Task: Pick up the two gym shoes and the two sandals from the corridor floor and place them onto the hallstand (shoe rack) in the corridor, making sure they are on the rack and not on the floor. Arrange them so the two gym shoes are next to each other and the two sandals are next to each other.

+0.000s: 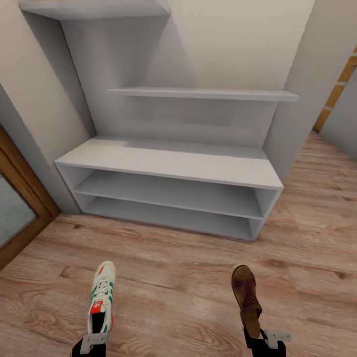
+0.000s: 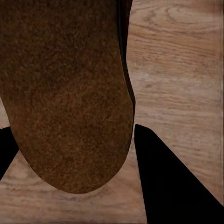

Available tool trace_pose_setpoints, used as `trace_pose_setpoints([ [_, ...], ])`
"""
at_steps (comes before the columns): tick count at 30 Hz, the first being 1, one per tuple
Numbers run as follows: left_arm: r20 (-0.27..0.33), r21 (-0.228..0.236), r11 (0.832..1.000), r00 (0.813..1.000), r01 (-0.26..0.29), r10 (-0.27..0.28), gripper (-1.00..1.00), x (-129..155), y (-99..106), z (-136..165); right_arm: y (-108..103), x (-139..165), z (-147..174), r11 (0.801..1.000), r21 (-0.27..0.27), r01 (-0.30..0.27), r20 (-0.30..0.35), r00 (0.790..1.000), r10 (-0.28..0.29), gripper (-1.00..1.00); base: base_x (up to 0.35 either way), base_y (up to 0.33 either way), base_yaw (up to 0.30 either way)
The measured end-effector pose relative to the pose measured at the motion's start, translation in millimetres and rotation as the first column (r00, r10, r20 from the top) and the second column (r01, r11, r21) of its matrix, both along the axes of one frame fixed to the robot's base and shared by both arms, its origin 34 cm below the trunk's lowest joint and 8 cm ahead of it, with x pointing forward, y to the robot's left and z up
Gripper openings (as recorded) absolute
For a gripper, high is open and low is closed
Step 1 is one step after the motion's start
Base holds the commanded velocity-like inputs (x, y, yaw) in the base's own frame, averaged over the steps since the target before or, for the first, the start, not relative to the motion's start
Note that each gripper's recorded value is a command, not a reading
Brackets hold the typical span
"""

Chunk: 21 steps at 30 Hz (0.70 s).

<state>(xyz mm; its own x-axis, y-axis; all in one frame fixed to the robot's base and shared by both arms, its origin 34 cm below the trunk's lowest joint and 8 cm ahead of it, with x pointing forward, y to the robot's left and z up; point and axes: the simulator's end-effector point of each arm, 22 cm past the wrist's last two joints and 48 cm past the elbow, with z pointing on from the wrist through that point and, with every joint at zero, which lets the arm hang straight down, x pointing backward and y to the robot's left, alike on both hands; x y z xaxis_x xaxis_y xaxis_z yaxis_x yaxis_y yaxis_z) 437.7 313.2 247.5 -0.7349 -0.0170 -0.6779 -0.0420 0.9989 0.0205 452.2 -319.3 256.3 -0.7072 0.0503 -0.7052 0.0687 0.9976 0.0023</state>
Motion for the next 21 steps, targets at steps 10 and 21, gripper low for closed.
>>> trace_pose_setpoints([
  [10, 0.000, 0.000, 1.000, 1.000, 0.000, 0.000, -1.00, 0.0, 0.0, 0.0, 0.0, 0.1, 0.0, 1.000, 0.000, 0.000, 0.000, 1.000, 0.000, -1.00, 0.000, 0.000, -0.300],
  [21, 0.000, 0.000, 1.000, 1.000, 0.000, 0.000, -1.00, 0.0, 0.1, 0.1, -0.4, 0.1, 0.1, 1.000, 0.000, 0.002, 0.000, 1.000, -0.002, -1.00, 0.000, 0.000, -0.213],
])
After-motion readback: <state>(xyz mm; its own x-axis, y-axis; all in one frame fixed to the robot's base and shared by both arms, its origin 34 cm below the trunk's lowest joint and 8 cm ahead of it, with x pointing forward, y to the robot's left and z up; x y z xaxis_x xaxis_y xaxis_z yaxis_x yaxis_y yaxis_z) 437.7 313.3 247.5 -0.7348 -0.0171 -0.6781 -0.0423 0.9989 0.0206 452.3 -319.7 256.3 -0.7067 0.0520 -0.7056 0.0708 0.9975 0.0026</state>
